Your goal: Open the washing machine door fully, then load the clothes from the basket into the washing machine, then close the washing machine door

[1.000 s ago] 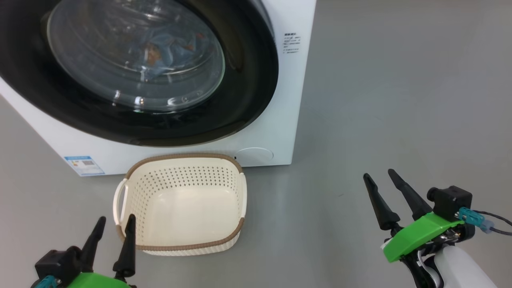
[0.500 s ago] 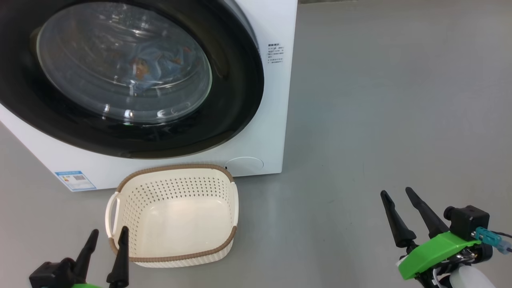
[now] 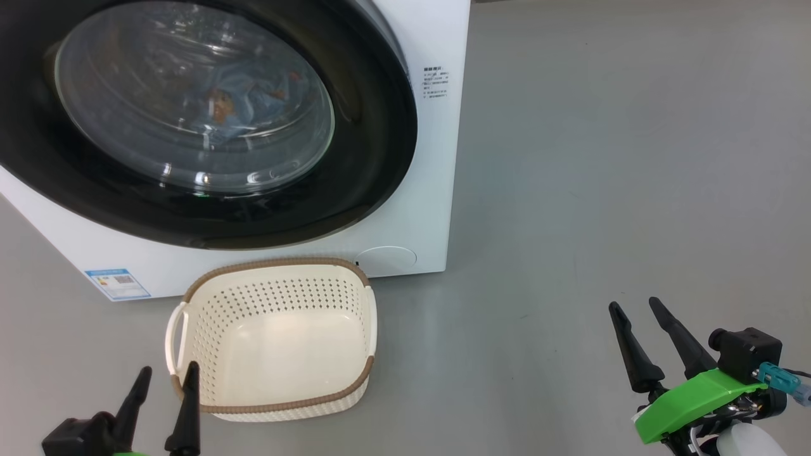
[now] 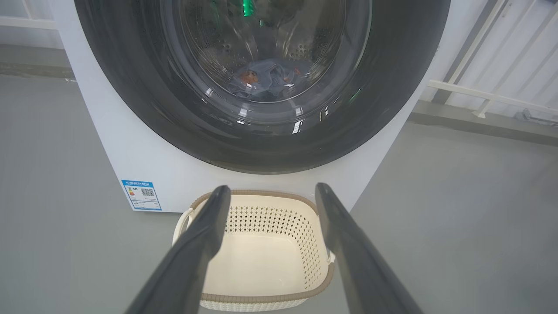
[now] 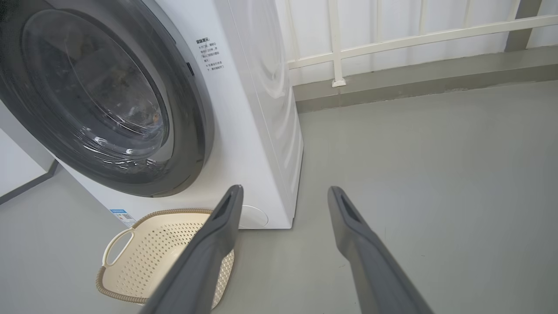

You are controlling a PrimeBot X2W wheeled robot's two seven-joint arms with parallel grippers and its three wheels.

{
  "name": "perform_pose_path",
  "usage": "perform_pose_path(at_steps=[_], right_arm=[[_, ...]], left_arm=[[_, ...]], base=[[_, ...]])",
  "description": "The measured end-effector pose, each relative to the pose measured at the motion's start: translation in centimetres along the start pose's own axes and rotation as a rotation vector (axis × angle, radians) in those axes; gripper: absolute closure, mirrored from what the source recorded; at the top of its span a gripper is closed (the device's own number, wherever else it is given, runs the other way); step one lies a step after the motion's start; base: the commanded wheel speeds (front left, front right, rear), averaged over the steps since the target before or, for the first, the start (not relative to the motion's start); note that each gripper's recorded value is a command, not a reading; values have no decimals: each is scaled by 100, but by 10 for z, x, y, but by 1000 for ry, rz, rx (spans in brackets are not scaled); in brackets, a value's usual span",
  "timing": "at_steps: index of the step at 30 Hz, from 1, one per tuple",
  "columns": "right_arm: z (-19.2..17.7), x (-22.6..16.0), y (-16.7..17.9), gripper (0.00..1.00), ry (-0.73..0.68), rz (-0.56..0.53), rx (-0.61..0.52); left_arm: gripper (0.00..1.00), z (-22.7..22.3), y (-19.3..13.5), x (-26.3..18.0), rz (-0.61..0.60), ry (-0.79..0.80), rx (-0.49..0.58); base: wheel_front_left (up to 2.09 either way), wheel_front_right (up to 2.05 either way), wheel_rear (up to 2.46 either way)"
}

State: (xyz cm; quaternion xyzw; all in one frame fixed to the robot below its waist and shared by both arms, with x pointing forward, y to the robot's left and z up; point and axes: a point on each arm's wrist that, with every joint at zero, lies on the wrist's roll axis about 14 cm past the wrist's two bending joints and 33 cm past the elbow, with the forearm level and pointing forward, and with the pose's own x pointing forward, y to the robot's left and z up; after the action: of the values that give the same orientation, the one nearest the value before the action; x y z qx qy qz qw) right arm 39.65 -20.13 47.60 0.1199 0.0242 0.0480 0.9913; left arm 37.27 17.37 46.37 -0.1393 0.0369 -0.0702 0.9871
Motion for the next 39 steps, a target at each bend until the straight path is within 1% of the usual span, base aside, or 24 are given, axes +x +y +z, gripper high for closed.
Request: perform_pose_path(at_steps=[7,8,12,14,23,26,30,32,37,38,39], right_arm=[[1,0,0,0,-4,-1,3],[-1,0,0,100,1,-3,5],[-24,-9,1,100,63,-22,33],[-30,-12,2,100,80,-27,48],[-27,-11,-1,100,74,-52,125],[-25,-11,-1,100,70,-62,170],[-23,-10,-1,100,64,-70,199],[-22,-10,-3,100,56,-82,242],[-21,-9,-2,100,57,-86,271],[-20,-9,-2,100,51,-92,304],[-20,-9,-2,100,51,-92,304]], left_arm=[[0,2,4,1,12,-4,11],[100,0,5,0,15,1,10],[100,-20,-2,-5,23,50,-29],[100,-24,-3,-7,28,62,-50],[100,-23,2,-9,59,61,-127],[100,-23,4,-9,71,65,-162],[100,-23,6,-9,83,65,-196],[100,-22,6,-10,93,62,-232],[100,-22,7,-10,103,63,-269],[100,-22,7,-10,109,59,-295],[100,-22,7,-10,109,59,-295]], base=[[0,0,0],[0,0,0],[0,0,0],[0,0,0],[0,0,0],[0,0,0],[0,0,0],[0,0,0],[0,0,0],[0,0,0],[0,0,0]])
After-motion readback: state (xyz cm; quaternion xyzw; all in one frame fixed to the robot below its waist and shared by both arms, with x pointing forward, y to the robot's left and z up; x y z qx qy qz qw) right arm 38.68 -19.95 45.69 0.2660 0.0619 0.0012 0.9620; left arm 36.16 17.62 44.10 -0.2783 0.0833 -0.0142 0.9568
